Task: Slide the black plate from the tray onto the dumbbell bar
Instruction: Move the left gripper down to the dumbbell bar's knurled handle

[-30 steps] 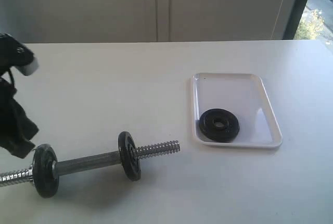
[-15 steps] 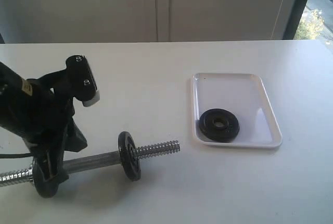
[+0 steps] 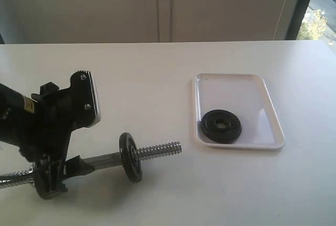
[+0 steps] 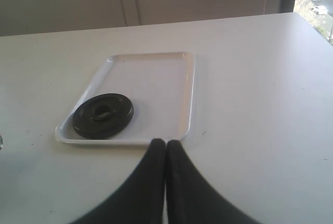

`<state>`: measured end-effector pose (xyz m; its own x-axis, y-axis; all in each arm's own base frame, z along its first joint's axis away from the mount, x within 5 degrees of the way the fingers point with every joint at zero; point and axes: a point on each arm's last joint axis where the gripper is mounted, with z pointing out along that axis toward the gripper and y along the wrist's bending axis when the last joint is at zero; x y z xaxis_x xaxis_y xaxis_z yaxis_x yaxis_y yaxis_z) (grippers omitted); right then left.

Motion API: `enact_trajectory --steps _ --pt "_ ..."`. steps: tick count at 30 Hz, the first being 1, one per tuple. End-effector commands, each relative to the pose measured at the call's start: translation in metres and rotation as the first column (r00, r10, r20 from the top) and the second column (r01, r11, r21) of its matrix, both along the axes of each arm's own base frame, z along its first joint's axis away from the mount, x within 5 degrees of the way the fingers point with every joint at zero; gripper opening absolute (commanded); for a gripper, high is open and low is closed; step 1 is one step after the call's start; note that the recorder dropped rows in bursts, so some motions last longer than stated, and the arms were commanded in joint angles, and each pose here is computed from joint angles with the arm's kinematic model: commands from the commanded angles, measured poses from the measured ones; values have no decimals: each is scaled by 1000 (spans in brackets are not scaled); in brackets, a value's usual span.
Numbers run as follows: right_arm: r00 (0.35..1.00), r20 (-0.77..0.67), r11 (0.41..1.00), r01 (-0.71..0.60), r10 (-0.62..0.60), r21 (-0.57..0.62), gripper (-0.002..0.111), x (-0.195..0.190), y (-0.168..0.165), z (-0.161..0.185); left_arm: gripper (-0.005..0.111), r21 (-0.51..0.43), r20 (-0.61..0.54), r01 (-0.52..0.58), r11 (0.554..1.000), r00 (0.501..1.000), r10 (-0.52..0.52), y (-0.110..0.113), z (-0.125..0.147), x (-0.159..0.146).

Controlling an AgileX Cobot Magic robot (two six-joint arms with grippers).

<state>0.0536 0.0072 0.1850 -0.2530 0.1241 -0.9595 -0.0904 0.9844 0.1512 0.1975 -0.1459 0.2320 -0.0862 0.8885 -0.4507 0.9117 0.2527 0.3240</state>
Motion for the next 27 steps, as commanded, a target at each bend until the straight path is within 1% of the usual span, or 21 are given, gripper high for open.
enact_trajectory --steps 1,6,18,24,27 --pt "1000 14 1000 1 -1 8 0 0 0 0 84 -14 32 -4 1000 999 4 1 -8 -2" --pt "1000 14 1000 1 -1 8 0 0 0 0 84 4 32 10 1000 999 -10 1 -13 -1" --pt "1000 14 1000 1 -1 8 0 0 0 0 84 60 -49 2 998 999 1 -6 -45 10" --pt "1000 14 1000 1 -1 8 0 0 0 0 84 39 -46 -26 999 999 28 -10 -53 16" --pt "1000 14 1000 1 -1 8 0 0 0 0 84 48 -57 -26 998 998 29 -11 -58 17"
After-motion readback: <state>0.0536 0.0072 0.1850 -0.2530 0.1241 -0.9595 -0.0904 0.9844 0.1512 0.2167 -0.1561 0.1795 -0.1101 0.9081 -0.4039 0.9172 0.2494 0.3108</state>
